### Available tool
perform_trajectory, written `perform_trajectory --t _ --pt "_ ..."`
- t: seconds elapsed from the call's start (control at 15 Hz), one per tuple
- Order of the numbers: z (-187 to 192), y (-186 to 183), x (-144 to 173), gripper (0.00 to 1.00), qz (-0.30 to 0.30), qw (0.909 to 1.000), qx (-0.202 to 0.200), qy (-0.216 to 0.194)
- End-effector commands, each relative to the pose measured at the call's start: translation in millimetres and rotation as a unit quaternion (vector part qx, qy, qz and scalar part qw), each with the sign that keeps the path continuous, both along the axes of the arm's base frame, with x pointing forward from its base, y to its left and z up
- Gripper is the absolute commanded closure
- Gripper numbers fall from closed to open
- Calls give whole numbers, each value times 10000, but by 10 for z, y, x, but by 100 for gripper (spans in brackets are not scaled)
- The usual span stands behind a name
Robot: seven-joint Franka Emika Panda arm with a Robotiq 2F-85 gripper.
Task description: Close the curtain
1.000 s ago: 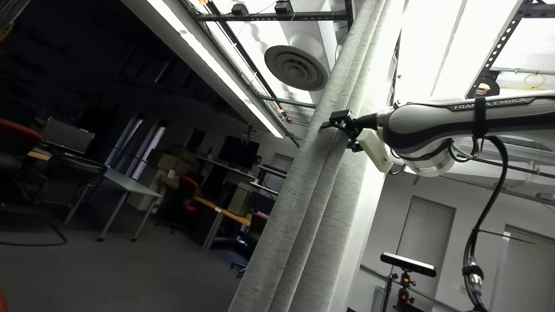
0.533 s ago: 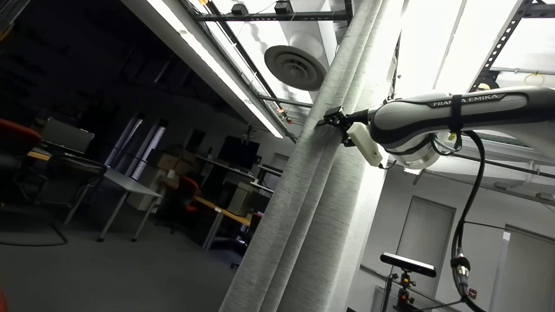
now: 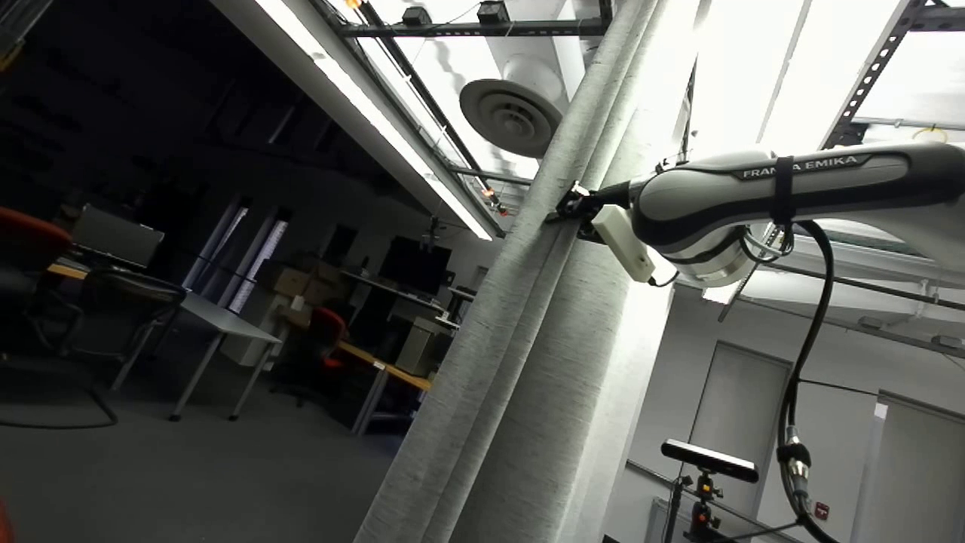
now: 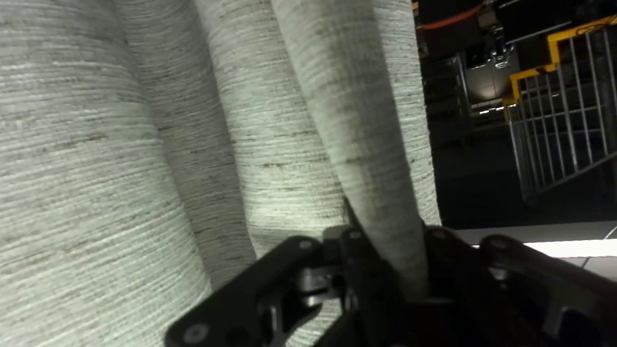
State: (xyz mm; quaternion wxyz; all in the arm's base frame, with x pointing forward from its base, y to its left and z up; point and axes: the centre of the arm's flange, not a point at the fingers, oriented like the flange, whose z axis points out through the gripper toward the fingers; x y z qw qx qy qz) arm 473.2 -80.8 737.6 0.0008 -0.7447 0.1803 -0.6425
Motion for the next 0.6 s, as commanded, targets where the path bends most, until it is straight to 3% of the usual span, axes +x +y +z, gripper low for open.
perform_trajectory --t 0.0,0.33,0.53 --pt "105 222 64 100 44 9999 19 -100" --pt "53 703 -124 99 169 9997 123 -150" --pt "-29 1241 -368 99 248 9995 181 -108"
